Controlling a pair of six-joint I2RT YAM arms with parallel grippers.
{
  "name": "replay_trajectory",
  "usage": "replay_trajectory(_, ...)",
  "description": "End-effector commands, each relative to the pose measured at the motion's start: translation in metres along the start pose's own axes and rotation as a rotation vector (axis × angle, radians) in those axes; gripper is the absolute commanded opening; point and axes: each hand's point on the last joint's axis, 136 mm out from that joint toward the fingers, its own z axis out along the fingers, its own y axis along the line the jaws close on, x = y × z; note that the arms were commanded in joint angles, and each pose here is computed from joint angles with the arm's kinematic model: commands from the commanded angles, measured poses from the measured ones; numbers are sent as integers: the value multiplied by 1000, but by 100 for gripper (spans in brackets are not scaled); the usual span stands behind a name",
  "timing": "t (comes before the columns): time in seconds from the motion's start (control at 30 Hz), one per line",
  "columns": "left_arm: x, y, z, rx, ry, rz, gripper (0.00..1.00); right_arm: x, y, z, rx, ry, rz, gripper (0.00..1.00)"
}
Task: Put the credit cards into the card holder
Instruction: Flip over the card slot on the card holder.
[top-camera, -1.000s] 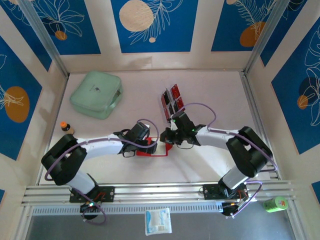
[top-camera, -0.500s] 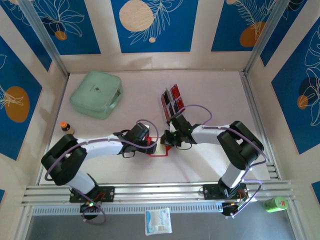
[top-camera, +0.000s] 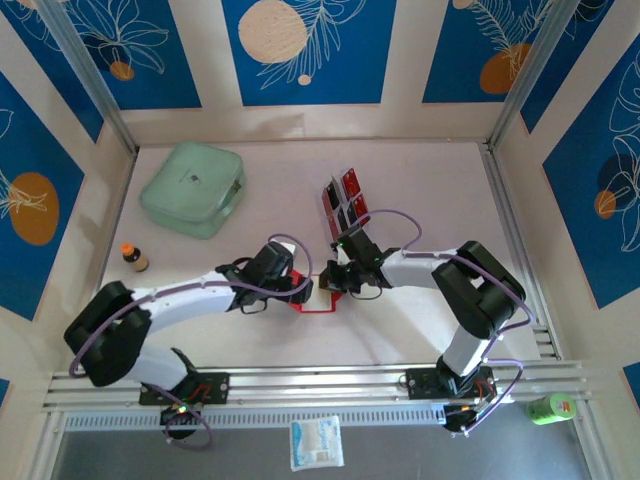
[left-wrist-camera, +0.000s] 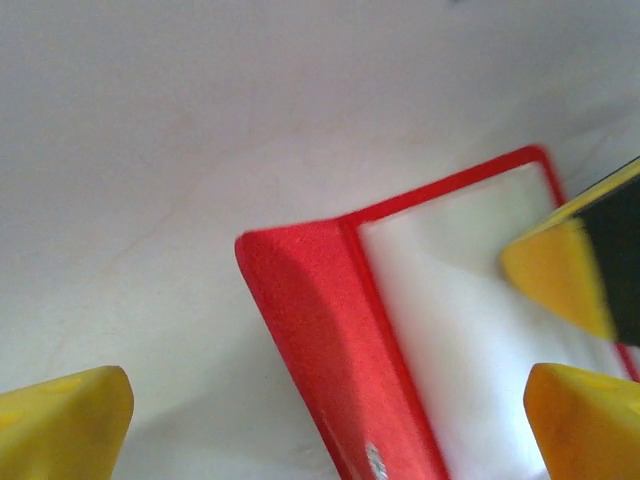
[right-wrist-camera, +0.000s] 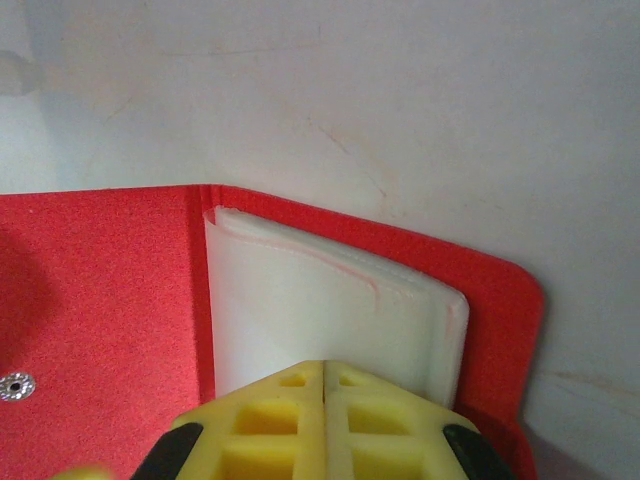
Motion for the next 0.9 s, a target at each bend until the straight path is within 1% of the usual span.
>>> replay_trajectory(0.0,-28,-19,-26,84,-71,-32,100,-5,10,-11,-20,-10,-4,0)
replay_trajectory(0.13,-38,-39,-35,189,-96,-97,100,-13,8,-21,-23,-40,6,0)
replay_trajectory(0.3,-41,-55,-34,277,-104,-154,100,-20,2,-30,-27,-58,21,0)
replay_trajectory(0.6,-55,-86,-48,425,-155,-192,100,-20,-1,-30,-27,-56,26,0)
replay_trajectory(0.73,-46,-95,-39,448,-124,-202,100,-20,-3,-29,-25,-55,31,0)
replay_trajectory(0.87,-26,-86,-25,422,-89,-221,100,-19,-3,-30,-27,-57,30,0)
